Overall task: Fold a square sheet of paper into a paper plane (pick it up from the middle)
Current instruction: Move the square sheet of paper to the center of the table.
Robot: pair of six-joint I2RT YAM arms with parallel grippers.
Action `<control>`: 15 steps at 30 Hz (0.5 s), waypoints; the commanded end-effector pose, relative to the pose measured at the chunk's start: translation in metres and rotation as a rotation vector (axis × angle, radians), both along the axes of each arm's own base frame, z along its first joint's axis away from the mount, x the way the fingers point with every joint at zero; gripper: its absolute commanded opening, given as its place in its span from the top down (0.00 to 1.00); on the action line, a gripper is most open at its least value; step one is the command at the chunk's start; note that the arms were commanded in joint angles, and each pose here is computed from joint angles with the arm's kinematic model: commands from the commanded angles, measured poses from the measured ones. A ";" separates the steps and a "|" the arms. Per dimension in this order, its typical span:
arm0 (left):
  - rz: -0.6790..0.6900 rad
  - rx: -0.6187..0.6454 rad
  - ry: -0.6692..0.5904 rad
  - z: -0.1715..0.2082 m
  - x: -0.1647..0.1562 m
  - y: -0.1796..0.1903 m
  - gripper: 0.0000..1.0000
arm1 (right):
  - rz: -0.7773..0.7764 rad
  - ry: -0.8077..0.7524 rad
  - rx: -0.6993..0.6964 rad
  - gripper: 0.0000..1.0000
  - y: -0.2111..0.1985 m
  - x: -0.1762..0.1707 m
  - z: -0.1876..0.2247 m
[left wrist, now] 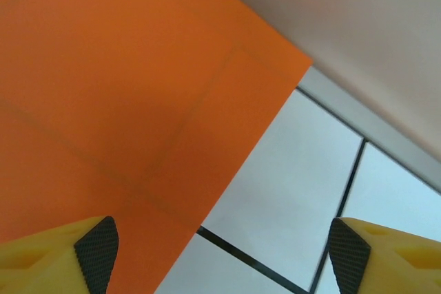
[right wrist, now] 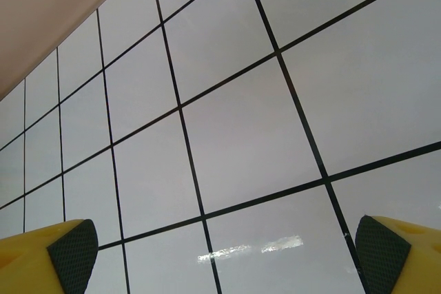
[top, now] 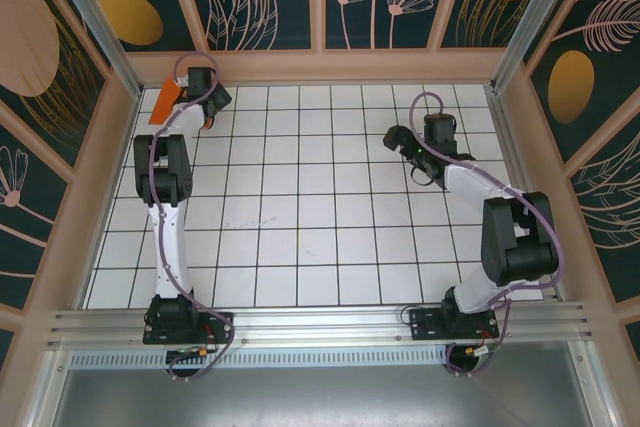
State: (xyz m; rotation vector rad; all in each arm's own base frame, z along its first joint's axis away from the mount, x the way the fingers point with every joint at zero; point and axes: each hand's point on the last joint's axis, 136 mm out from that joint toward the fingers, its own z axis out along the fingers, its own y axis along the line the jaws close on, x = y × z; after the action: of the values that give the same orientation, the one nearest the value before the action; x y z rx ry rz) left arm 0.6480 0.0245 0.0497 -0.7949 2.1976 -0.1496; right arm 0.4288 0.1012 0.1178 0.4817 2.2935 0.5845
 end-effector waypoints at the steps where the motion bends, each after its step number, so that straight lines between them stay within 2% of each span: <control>1: 0.027 -0.006 0.109 -0.026 -0.014 0.006 0.18 | -0.003 0.001 0.004 0.01 0.003 -0.006 0.006; 7: 0.009 -0.034 0.197 -0.046 -0.028 0.000 0.17 | -0.027 -0.019 -0.009 0.02 -0.002 -0.006 0.012; 15: -0.070 -0.118 0.342 -0.067 -0.068 -0.024 0.19 | -0.041 -0.014 -0.012 0.01 -0.004 -0.008 0.011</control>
State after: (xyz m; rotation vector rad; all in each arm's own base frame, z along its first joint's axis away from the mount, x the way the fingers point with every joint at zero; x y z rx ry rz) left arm 0.6313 0.0186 0.0268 -0.8141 2.3232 -0.1502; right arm 0.4276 0.0986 0.1239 0.4913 2.2760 0.5573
